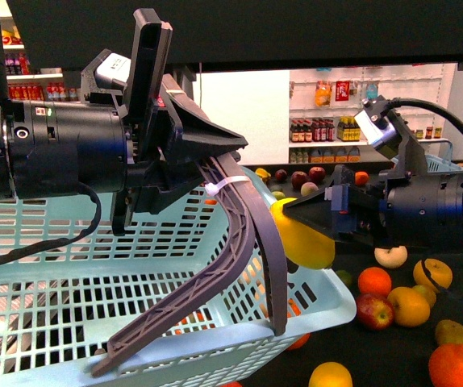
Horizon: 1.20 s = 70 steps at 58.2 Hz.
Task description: Pick lemon from shelf
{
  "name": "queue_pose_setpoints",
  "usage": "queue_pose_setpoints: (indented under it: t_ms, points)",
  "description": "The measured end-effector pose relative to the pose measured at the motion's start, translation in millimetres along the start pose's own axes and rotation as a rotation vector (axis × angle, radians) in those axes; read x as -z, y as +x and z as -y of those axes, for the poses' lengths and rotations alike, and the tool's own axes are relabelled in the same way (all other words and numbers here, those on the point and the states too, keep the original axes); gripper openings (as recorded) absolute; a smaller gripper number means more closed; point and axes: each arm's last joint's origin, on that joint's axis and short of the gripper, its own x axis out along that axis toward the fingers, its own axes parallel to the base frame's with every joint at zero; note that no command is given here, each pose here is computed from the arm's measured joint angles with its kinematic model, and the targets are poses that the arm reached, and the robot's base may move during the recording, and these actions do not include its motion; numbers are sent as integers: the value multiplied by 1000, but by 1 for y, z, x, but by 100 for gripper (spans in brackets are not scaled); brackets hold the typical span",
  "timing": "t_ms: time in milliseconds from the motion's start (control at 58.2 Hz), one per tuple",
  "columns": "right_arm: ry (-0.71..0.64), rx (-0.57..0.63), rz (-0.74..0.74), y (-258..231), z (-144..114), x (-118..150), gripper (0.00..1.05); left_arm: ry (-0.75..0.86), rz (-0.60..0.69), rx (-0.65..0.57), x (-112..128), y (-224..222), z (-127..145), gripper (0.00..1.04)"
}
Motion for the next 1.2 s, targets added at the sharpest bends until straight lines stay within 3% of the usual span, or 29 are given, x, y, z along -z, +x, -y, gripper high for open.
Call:
queue_pose_setpoints:
  t_ms: [189, 481, 533, 688, 808, 1015, 1204]
  points:
    - [1, -19, -52, 5, -8, 13, 47, 1, 0, 0, 0, 0, 0, 11]
    - [-13, -23, -41, 7, -12, 16, 95, -1, 0, 0, 0, 0, 0, 11]
    - [-8, -15, -25, 7, -9, 13, 99, 3, 1, -2, 0, 0, 0, 11]
    - [-5, 100, 52, 3, 29, -6, 97, 4, 2, -2, 0, 0, 0, 11]
    - [-41, 206, 69, -2, 74, -9, 97, 3, 2, -2, 0, 0, 0, 11]
    - [-26, 429, -143, 5, 157, 41, 97, 3, 0, 0, 0, 0, 0, 11]
    - [39, 575, -350, 27, 184, 93, 97, 3, 0, -1, 0, 0, 0, 11]
